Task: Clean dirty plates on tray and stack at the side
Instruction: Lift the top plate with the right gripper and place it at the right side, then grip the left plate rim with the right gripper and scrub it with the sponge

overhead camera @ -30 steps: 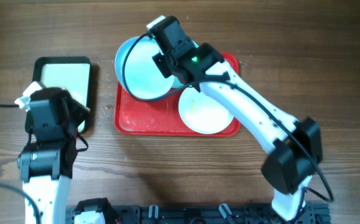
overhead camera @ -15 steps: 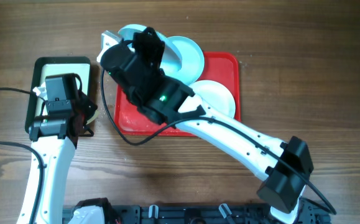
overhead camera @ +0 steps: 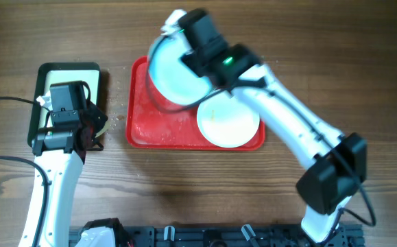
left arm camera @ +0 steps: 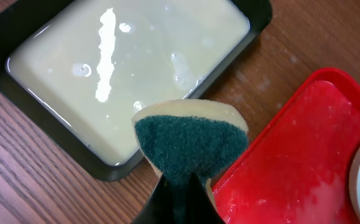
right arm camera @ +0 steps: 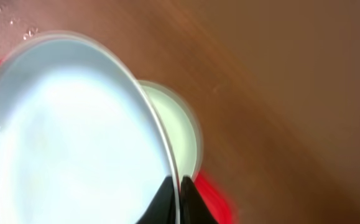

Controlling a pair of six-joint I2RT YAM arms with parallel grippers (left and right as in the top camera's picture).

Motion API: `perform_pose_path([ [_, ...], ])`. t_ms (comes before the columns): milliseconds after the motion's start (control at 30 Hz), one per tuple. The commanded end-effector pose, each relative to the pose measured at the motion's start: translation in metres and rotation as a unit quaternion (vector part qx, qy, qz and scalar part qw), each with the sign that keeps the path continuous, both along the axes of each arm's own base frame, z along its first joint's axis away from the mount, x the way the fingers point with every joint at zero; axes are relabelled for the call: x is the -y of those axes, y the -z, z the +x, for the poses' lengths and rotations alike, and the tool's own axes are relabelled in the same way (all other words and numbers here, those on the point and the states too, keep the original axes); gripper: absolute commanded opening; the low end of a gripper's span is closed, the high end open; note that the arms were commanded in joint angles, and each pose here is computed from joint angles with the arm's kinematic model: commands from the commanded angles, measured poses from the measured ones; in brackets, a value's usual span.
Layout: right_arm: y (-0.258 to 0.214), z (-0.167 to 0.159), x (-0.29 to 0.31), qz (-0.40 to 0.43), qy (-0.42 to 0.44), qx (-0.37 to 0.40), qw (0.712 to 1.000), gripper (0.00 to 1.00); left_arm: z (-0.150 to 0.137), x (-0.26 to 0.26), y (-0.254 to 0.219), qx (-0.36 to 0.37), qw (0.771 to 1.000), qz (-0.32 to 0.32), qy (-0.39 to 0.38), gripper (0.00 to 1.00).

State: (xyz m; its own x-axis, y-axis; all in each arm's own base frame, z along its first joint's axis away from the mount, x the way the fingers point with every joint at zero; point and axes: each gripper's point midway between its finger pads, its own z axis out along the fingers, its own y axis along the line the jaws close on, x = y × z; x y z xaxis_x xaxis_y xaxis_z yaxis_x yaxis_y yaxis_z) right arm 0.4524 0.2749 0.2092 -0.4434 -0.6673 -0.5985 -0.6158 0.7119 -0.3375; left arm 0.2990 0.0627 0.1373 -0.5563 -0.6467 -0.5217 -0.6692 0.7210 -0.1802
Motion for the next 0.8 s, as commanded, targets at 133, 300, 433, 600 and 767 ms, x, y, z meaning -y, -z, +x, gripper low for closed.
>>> perform_pose_path([
  [133, 0.034, 0.059, 0.210, 0.316, 0.224, -0.193, 0.902, 0.04, 0.000, -0.001, 0.000, 0.001, 1.000, -0.003, -0.002, 0.04],
  [300, 0.085, 0.037, 0.354, 0.277, 0.370, -0.181, 0.868, 0.04, 0.001, 0.004, 0.001, 0.002, 1.000, -0.014, 0.004, 0.04],
  [433, 0.125, 0.019, 0.393, 0.255, 0.421, -0.176, 0.852, 0.04, 0.002, 0.004, 0.000, 0.006, 1.000, -0.014, 0.004, 0.04],
  [600, 0.136, 0.014, 0.395, 0.245, 0.433, -0.180, 0.848, 0.49, 0.002, 0.004, 0.000, 0.006, 1.000, -0.014, 0.005, 0.04],
  [767, 0.112, 0.025, 0.331, 0.373, 0.314, -0.215, 0.846, 0.60, 0.002, 0.004, 0.000, 0.006, 1.000, -0.014, 0.005, 0.04],
])
